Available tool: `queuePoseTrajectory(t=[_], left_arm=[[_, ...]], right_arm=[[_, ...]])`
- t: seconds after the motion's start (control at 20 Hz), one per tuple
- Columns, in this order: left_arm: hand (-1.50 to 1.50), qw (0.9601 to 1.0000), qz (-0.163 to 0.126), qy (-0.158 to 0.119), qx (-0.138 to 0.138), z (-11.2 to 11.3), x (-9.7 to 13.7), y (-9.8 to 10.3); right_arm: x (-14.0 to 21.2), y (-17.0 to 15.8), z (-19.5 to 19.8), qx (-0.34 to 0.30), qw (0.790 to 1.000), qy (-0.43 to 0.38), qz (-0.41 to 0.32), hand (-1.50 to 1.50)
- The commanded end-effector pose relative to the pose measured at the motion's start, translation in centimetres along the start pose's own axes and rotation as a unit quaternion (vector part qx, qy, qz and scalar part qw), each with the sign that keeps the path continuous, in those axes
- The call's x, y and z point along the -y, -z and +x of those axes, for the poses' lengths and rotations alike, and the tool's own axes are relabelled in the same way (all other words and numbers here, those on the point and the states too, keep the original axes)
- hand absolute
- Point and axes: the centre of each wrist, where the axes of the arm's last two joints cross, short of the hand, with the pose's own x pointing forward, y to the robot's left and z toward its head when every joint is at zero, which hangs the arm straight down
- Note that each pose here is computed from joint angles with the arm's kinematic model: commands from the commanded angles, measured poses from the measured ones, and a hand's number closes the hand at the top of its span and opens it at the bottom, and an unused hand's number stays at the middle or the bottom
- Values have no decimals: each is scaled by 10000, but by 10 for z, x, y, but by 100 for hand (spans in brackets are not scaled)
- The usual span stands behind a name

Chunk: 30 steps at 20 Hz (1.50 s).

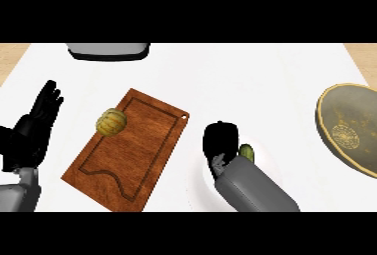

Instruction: Pick the croissant from the plate and place it in the bowl

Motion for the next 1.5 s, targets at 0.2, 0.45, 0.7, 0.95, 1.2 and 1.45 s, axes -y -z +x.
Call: queuePoseTrajectory(t=[0.2, 0.45, 0.7, 0.95, 1.2, 1.45], left_arm=[[0, 10000, -24, -46, -30, -2, 10, -1], [0, 10000, -42, -31, 9, 6, 10, 4], [0, 10000, 11, -37, 4, 11, -3, 11], [0, 9999, 126, 6, -61, 12, -5, -1], [0, 9999, 140, -5, -83, 0, 2, 5], [0, 10000, 18, -13, -87, -6, 7, -4]], right_arm=[[30, 41, -64, -927, 9734, 2080, -243, 150], [56, 64, -110, -1477, 9370, 3104, -620, 150], [91, 51, -94, -1767, 9323, 2841, -1378, 150], [154, 7, -120, -2388, 8859, 2758, -2865, 150], [177, -35, -117, -2482, 8308, 3307, -3726, 150], [186, -49, -182, -2881, 8104, 3399, -3805, 150]])
